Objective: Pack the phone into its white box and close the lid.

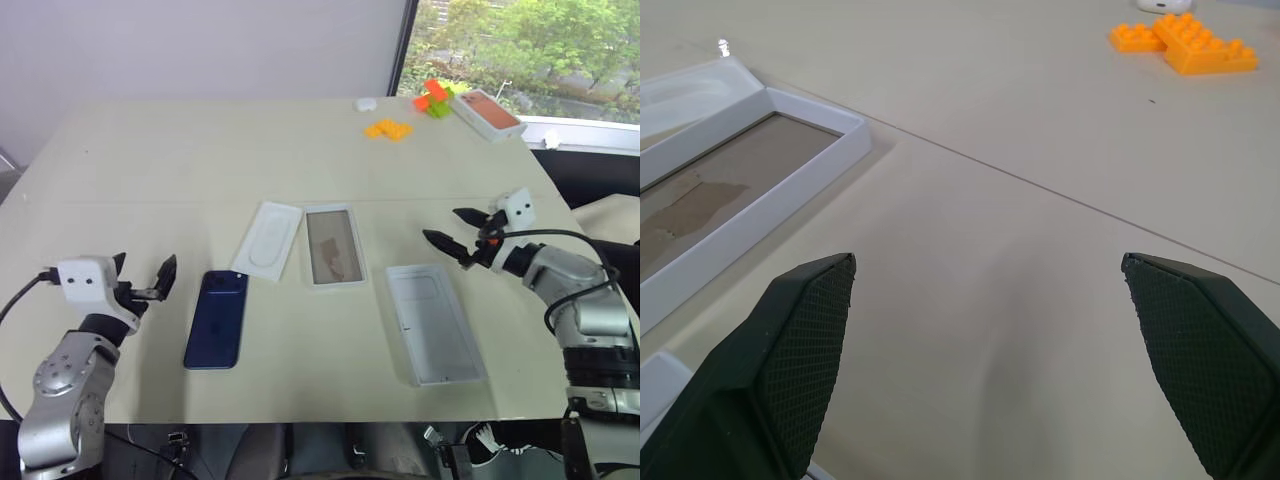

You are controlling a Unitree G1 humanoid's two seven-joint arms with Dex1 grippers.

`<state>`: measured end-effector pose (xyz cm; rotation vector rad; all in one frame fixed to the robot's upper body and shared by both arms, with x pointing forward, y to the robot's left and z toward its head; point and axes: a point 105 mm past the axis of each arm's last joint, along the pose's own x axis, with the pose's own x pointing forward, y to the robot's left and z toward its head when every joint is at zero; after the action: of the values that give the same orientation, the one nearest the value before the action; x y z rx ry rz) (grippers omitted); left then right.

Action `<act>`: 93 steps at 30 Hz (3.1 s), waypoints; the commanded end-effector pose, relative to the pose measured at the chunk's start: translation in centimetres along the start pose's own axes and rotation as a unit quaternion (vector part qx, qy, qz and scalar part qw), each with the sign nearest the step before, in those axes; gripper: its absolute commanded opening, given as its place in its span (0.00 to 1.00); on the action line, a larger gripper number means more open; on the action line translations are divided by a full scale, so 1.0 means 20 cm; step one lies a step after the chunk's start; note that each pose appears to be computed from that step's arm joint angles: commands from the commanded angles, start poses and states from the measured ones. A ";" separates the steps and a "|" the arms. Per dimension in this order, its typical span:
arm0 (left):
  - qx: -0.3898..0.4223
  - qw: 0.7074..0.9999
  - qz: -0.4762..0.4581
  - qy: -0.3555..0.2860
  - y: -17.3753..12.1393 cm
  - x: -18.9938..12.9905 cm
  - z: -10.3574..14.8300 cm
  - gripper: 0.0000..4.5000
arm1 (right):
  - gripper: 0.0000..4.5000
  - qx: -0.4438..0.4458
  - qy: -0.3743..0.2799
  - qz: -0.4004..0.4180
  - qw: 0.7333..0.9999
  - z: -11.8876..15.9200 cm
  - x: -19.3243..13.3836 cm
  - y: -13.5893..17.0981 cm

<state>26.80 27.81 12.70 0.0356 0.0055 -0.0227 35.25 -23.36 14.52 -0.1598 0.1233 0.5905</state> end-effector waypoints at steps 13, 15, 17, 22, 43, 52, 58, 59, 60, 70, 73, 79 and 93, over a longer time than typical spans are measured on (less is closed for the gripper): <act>0.060 0.988 -0.137 0.041 0.06 -0.10 0.10 1.00 | 0.99 -0.038 0.052 0.030 0.997 0.03 -0.30 -0.03; 0.055 0.986 -0.149 0.044 0.03 -0.09 0.10 1.00 | 0.99 -0.035 0.051 0.027 0.998 0.03 -0.31 -0.02; 0.052 0.985 -0.156 0.046 0.01 -0.09 0.09 1.00 | 0.99 -0.032 0.051 0.027 0.998 0.03 -0.31 0.00; 0.048 0.984 -0.163 0.047 -0.02 -0.06 0.08 1.00 | 0.99 -0.029 0.050 0.021 0.998 0.01 -0.33 0.00; 0.009 0.979 -0.162 0.125 -0.36 0.25 0.09 1.00 | 0.99 -0.101 -0.009 0.093 0.991 0.24 -0.19 0.22; -0.024 0.961 -0.148 0.232 -0.51 0.36 0.04 1.00 | 0.99 -0.100 -0.044 0.189 0.976 0.31 -0.12 0.57; -0.082 0.942 -0.138 0.296 -0.56 0.41 -0.01 1.00 | 0.99 -0.084 -0.049 0.234 0.967 0.30 -0.11 0.74; -0.085 0.940 -0.141 0.300 -0.57 0.41 -0.01 1.00 | 0.99 -0.083 -0.049 0.239 0.966 0.30 -0.11 0.76; -0.091 0.938 -0.142 0.302 -0.57 0.42 -0.01 1.00 | 0.99 -0.083 -0.048 0.242 0.966 0.30 -0.11 0.77; -0.164 0.923 -0.138 0.321 -0.54 0.46 -0.01 0.89 | 1.00 -0.086 -0.041 0.243 0.965 0.27 -0.10 0.81; -0.177 0.920 -0.139 0.320 -0.55 0.47 -0.01 0.60 | 1.00 -0.084 -0.043 0.247 0.964 0.27 -0.10 0.82; -0.190 0.919 -0.138 0.315 -0.55 0.46 0.01 0.01 | 1.00 -0.080 -0.049 0.254 0.963 0.29 -0.09 0.85; -0.272 0.918 -0.129 0.258 -0.49 0.47 0.07 0.01 | 1.00 -0.076 -0.054 0.263 0.960 0.30 -0.08 0.88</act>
<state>35.89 16.78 12.57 -0.5203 0.6081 -0.2992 25.27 -9.56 17.47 -0.2362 0.0661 1.1027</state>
